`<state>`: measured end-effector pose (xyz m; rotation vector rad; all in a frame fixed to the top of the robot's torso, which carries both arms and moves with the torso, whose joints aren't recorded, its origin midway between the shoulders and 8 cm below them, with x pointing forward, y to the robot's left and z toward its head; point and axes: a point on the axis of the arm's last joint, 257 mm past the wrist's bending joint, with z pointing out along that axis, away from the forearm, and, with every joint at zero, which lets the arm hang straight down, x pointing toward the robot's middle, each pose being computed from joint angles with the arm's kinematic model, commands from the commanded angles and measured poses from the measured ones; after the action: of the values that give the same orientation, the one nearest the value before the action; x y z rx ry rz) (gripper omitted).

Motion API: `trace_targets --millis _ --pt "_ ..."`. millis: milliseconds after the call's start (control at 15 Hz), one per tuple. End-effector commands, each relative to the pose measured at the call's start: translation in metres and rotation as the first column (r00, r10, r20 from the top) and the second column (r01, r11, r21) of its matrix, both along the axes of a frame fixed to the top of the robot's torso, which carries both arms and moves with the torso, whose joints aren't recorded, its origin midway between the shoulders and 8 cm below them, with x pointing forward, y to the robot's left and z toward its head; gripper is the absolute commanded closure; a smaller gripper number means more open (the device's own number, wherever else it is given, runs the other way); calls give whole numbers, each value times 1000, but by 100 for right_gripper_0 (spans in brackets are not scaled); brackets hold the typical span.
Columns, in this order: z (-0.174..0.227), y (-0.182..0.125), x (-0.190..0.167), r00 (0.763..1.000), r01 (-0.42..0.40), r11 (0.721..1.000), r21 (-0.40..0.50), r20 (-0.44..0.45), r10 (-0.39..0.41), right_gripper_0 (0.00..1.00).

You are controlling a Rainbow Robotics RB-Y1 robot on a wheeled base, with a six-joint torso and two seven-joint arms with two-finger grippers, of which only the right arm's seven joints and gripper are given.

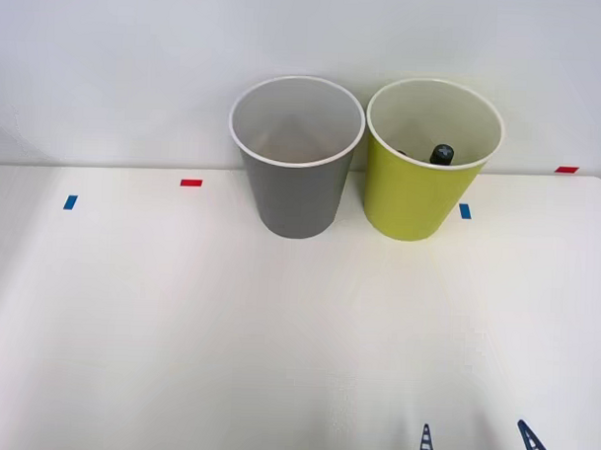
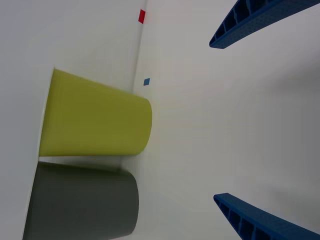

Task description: Put cans in the gray bin, plastic bottles in the light green bin

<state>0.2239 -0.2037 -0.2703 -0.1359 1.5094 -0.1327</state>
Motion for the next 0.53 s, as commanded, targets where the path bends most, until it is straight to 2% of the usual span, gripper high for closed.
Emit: trace_targets --millis 67,533 --pt "-7 -3 -9 1000 5 1000 -8 -30 -5 0" --pt "-7 -1 -10 999 3 1000 -9 -32 -4 0"
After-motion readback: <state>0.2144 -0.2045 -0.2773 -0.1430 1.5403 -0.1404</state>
